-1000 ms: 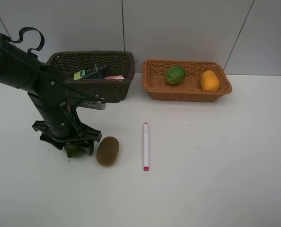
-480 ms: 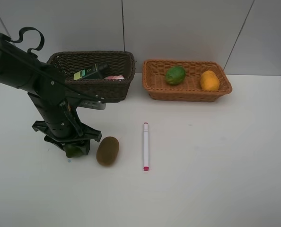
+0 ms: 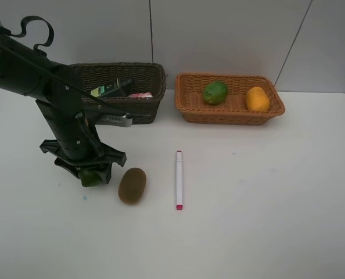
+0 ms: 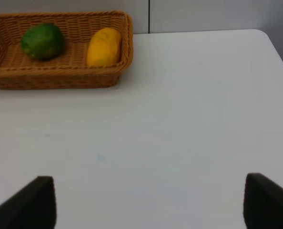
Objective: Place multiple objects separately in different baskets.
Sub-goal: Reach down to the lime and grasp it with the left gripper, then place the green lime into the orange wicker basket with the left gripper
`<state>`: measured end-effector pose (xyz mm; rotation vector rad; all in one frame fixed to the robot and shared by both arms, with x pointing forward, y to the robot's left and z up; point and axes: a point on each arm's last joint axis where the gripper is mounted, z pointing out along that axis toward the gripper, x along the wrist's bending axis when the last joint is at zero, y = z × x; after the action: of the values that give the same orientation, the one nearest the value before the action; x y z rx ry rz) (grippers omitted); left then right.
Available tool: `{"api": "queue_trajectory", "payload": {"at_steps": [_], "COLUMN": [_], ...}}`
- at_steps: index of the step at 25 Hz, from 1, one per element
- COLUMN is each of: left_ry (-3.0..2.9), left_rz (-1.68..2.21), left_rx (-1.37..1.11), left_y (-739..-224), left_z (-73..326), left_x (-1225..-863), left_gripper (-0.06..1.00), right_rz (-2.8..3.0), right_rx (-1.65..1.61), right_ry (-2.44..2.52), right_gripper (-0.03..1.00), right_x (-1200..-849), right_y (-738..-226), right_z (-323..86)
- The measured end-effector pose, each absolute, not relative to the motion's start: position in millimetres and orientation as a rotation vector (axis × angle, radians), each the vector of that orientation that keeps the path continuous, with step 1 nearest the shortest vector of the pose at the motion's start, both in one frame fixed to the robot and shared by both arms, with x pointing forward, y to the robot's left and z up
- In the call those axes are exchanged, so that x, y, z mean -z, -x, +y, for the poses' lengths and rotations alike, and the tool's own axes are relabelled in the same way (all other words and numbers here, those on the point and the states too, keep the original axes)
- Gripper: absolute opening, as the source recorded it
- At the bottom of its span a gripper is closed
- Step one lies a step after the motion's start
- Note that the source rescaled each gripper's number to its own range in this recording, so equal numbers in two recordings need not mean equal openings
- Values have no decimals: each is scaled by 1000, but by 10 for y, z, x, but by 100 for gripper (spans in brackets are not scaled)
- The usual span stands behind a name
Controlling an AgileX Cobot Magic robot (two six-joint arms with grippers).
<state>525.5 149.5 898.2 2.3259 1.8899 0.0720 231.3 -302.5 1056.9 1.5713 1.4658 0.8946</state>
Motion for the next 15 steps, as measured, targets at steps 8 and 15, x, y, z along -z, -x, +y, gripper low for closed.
{"api": "queue_trajectory", "payload": {"at_steps": [8,15], "left_ry": [-2251,-2210], "left_rz": [1820,1719], "left_rx": [-128,-187], "left_y": [-5321,-5388], "left_z": [1457,1420], "left_x": [-9763,-10477], "left_gripper": [65,65], "right_rz": [1466,1465], "right_rx": [-895,-895], "right_ry": [-1571,-1572], "right_gripper": [98,98], "right_x": [-10569,-10569], "right_y": [-2313,-2313], "right_z": [-3025,-3025]}}
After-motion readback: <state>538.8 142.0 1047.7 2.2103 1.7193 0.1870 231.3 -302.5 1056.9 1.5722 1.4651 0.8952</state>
